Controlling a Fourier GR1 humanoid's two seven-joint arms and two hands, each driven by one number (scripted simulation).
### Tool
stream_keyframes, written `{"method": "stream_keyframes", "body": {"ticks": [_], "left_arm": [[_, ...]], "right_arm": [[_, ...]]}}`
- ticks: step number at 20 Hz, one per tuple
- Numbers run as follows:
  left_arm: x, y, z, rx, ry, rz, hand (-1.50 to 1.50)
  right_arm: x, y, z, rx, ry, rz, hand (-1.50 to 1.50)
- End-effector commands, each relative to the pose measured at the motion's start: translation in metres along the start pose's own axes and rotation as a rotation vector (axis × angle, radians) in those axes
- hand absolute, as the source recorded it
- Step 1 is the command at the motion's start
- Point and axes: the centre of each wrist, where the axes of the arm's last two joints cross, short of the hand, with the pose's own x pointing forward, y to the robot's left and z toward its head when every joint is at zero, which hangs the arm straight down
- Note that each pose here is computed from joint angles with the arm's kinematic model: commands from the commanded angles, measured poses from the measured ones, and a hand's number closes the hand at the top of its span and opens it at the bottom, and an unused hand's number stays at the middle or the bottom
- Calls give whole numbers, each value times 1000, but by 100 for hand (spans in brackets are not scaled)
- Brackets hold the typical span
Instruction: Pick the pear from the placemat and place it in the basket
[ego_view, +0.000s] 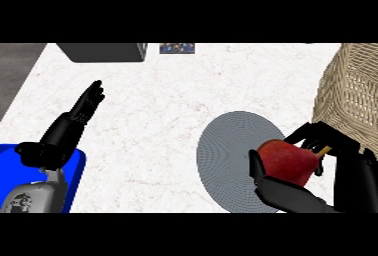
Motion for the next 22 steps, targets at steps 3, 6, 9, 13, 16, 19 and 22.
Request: {"method": "stream_keyframes", "body": {"ticks": [3,6,9,13,16,19,22], "left_arm": [[0,-8,-9,1,-22,1,0],[-11,-8,6,-22,-7,16,0],[-4,-11,-7,-11,-3,14,0],[-14,-19,-4,-2,-19,3,0],[2,-7,2,-7,-12,11,0],[1,4,3,-31,-22,15,0],[0,1,-7,-18,-16,12,0]], "right_arm": [[14,-30,-20,-115,51,110,150],[17,-41,-39,-145,82,111,150],[19,-55,-80,-183,93,86,150],[19,-58,-123,-272,123,112,150],[0,-52,-132,-344,146,93,150],[-8,-83,-166,-404,179,51,150],[-20,-91,-186,-478,195,52,150]]}}
